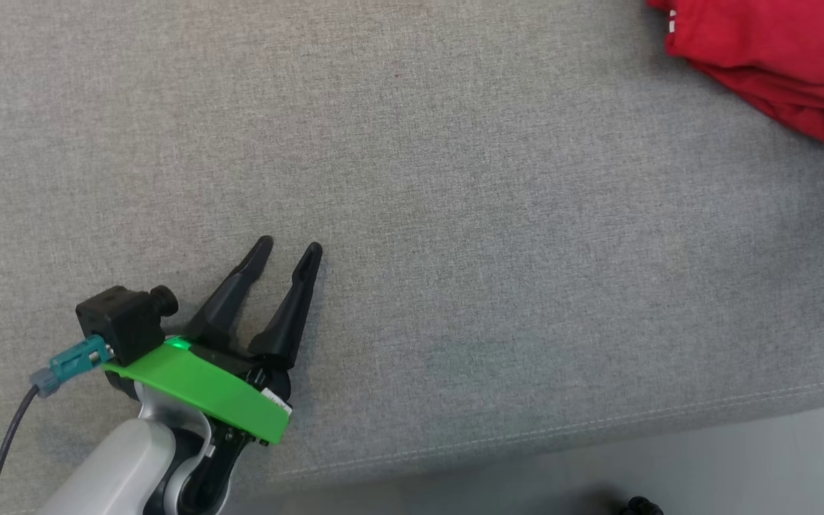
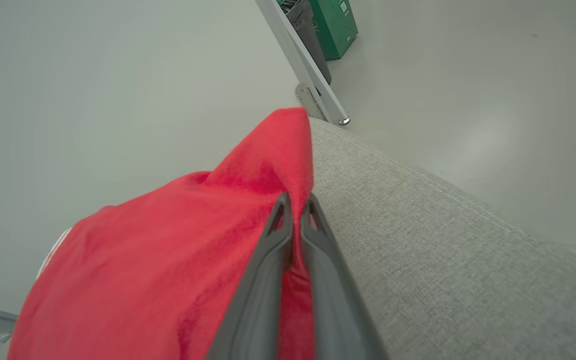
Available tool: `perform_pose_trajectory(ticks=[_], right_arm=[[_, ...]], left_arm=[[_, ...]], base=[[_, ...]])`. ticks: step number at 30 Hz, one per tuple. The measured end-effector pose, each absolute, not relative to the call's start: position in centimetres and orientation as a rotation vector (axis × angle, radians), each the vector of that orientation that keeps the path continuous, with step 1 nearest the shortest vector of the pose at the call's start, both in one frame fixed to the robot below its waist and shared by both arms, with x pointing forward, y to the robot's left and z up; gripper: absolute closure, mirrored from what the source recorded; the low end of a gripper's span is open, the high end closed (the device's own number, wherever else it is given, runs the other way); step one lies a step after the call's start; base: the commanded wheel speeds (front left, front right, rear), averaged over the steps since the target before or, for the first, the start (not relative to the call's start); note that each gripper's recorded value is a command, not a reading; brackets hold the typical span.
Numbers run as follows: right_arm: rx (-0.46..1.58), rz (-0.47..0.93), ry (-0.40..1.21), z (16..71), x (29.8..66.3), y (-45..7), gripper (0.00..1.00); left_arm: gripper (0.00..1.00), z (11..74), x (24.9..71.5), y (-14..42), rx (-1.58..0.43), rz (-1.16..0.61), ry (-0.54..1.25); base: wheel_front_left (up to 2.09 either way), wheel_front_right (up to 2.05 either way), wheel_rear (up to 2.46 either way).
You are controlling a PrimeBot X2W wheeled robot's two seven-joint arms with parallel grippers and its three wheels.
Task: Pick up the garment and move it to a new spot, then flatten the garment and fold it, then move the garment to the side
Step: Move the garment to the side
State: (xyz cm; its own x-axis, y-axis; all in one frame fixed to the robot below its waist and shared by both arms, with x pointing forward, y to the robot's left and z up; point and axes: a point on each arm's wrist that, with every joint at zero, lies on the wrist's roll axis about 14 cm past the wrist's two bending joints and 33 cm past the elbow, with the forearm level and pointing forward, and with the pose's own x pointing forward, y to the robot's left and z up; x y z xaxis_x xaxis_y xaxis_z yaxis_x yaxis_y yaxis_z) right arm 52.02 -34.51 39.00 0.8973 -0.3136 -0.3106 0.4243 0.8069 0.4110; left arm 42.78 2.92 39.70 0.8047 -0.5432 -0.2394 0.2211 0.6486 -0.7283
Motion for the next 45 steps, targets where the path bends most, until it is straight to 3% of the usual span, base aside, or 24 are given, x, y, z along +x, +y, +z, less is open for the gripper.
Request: perform_pose_trajectory(ticks=[2,3,4,25,31,38,45], right_arm=[[0.475,-0.413,0.233,38.8,52.0,-34.9,0.58],[0.464,-0.418,0.238,38.7,52.1,-35.1,0.04],[0.454,-0.42,0.241,38.6,52.1,-35.2,0.0],[0.289,-0.405,0.336,36.0,52.3,-34.6,0.0],[0.245,-0.369,0.28,38.7,53.0,-34.9,0.0],[0.046,-0.297,0.081,47.7,54.6,-36.8,0.0],[0.014,-0.188,0.008,50.4,53.3,-32.7,0.0]], left_arm=[[0.0,39.6,42.8,3.0,-0.746,-0.453,0.472],[0.0,39.6,42.9,3.0,-0.746,-0.451,0.472],[0.0,39.7,42.9,3.0,-0.747,-0.451,0.47],[0.0,40.4,43.0,4.5,-0.742,-0.395,0.439],[0.0,41.2,43.0,5.3,-0.727,-0.37,0.399],[0.0,43.1,42.7,6.2,-0.694,-0.34,0.325],[0.0,44.2,41.7,8.4,-0.597,-0.293,0.268]], base=[[0.0,0.0,0.0],[0.0,0.0,0.0],[0.0,0.0,0.0],[0.0,0.0,0.0],[0.0,0.0,0.0],[0.0,0.0,0.0],[0.0,0.0,0.0]])
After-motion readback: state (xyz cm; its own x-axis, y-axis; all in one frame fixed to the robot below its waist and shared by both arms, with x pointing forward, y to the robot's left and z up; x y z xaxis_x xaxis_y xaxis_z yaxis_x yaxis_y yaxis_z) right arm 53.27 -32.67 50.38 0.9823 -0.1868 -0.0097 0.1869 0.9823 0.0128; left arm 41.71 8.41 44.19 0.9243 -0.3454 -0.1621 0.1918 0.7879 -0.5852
